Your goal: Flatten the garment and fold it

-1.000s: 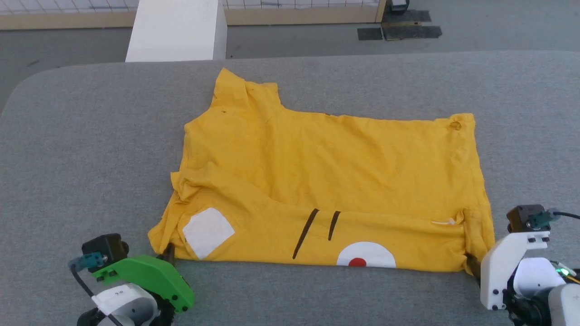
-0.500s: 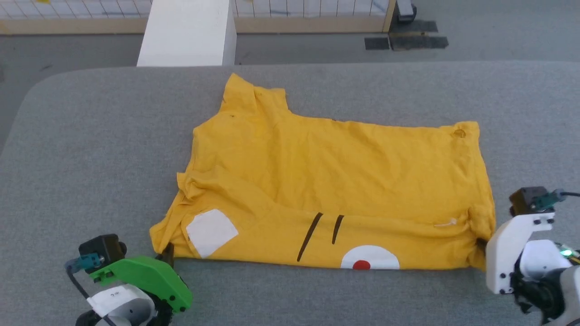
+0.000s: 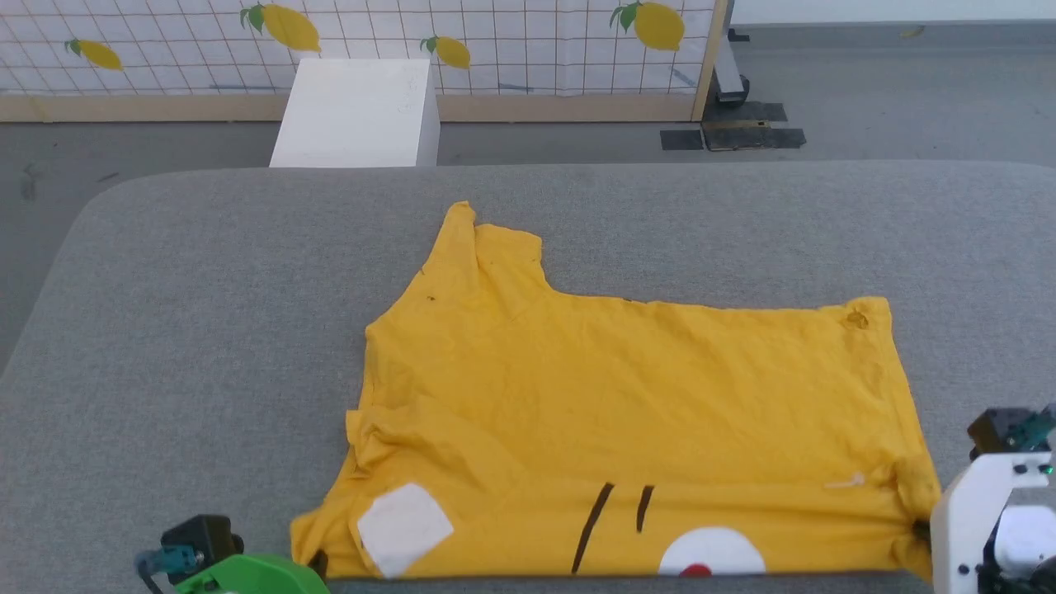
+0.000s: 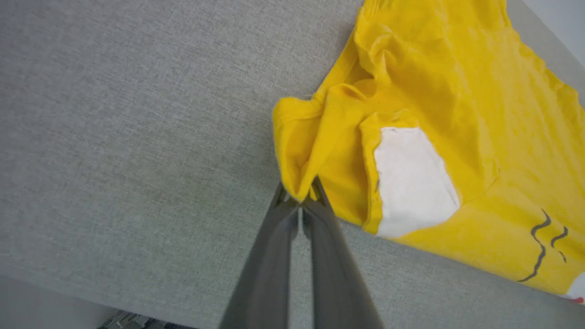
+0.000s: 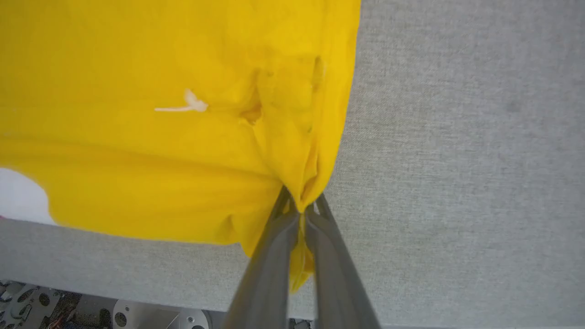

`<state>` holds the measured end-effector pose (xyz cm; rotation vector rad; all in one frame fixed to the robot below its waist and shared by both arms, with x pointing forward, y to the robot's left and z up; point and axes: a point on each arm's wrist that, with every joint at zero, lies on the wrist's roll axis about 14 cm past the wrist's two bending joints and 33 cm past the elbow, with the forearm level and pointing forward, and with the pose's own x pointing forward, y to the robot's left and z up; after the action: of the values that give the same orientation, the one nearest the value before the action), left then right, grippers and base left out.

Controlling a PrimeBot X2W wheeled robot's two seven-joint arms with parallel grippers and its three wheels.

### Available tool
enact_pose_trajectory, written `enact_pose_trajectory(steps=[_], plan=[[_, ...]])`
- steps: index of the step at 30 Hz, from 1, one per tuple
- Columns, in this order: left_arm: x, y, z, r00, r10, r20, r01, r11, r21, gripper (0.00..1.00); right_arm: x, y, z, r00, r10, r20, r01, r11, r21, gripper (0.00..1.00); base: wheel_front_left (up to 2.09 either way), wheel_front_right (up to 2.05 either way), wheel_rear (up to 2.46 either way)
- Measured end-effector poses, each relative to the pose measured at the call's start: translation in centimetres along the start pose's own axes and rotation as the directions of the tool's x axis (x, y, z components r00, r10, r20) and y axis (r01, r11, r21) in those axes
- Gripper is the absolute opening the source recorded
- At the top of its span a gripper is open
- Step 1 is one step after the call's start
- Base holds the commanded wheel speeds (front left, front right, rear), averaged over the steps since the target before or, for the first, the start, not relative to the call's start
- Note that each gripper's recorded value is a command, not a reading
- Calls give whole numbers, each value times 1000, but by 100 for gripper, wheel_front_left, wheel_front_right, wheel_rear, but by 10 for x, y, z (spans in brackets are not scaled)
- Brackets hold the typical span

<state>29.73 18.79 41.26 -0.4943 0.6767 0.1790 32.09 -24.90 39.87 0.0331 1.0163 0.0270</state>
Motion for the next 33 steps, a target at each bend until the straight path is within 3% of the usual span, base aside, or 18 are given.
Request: enact_pose_trajectory(steps=[3, 4, 5, 6, 13, 18, 21, 24, 29, 33], plan=[[5, 11, -18, 998, 26, -63, -28, 999, -20, 0, 7, 2, -16, 999, 4, -44, -3, 1000, 23, 0, 0, 0, 0], [6, 15, -25, 995, 39, -87, -41, 999, -17, 13, 9, 3, -21, 998, 3, -56, -1, 1000, 31, 5, 0, 0, 0], [7, 17, -31, 993, 45, -108, -46, 999, -12, 66, 10, 3, -26, 998, 2, -69, 0, 999, 36, 39, 0, 0, 0], [8, 18, -33, 992, 46, -114, -47, 999, -8, 100, 11, 3, -29, 997, 0, -80, 3, 999, 38, 100, 0, 0, 0], [13, 8, -5, 999, 13, -49, -12, 1000, 15, 100, 5, -5, -18, 1000, -8, 2, 8, 996, 88, 100, 0, 0, 0], [7, -39, 76, 975, -147, 164, 135, 987, 84, 100, -19, -14, 51, 964, -22, 266, -11, 993, 120, 100, 0, 0, 0], [1, -74, 131, 911, -264, 316, 209, 958, 198, 100, -37, -23, 96, 902, -55, 428, 6, 993, 115, 100, 0, 0, 0], [2, -99, 170, 851, -342, 399, 238, 928, 288, 100, -43, -27, 123, 859, -73, 507, 16, 993, 115, 100, 0, 0, 0], [30, -140, 189, 819, -445, 363, 289, 865, 410, 100, -38, -26, 157, 823, -77, 563, 21, 994, 106, 100, 0, 0, 0], [65, -167, 199, 828, -486, 280, 325, 822, 468, 100, -24, -20, 182, 815, -63, 576, 20, 997, 80, 100, 0, 0, 0]])
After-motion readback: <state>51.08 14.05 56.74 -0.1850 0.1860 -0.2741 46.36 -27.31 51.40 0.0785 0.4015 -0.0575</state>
